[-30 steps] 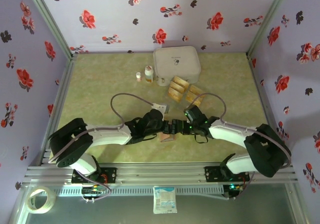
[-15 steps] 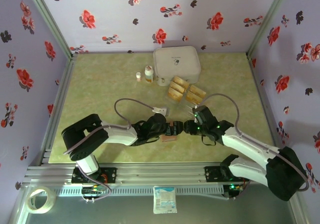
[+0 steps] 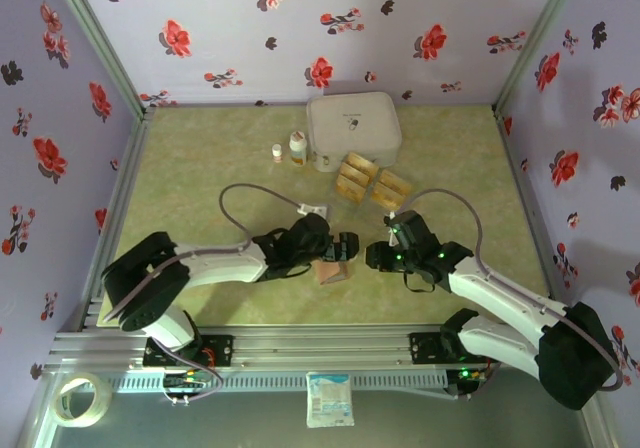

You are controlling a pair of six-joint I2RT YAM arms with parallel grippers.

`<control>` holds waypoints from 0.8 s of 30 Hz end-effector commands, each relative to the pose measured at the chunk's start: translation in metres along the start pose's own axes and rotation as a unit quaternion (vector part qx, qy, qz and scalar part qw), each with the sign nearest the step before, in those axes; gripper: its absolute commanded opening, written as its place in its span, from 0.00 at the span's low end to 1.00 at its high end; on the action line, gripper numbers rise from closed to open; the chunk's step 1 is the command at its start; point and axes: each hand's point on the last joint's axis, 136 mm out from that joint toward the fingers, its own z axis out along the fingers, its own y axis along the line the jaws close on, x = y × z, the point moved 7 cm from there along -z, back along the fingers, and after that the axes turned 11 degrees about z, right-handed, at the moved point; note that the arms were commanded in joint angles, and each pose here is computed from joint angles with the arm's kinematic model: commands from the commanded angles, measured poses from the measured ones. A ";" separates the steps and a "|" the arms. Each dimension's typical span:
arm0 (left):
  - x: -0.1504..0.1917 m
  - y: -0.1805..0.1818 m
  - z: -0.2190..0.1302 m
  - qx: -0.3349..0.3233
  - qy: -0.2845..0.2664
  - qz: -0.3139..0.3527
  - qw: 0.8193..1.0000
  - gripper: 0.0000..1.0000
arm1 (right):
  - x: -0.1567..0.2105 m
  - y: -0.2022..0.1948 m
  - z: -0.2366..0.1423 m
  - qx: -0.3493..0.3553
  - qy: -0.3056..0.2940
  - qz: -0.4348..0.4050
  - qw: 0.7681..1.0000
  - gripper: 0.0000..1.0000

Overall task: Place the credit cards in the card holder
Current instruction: Close the card holder at the bottom-center of the table, then press the card holder at the bottom-center of the table.

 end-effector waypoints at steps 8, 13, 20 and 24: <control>-0.035 0.048 -0.048 -0.076 -0.027 0.001 0.997 1.00 | 0.000 0.071 -0.016 -0.081 -0.002 -0.051 0.995 0.23; -0.031 0.079 -0.064 -0.112 -0.031 -0.030 0.993 1.00 | 0.011 0.107 -0.007 -0.094 0.022 -0.094 0.991 0.21; -0.020 0.111 -0.076 -0.153 -0.025 -0.061 0.986 1.00 | 0.030 0.130 0.029 -0.070 0.069 -0.143 0.985 0.09; -0.016 0.114 -0.077 -0.157 -0.016 -0.061 0.986 1.00 | 0.031 0.113 0.039 -0.035 0.063 -0.144 0.987 0.04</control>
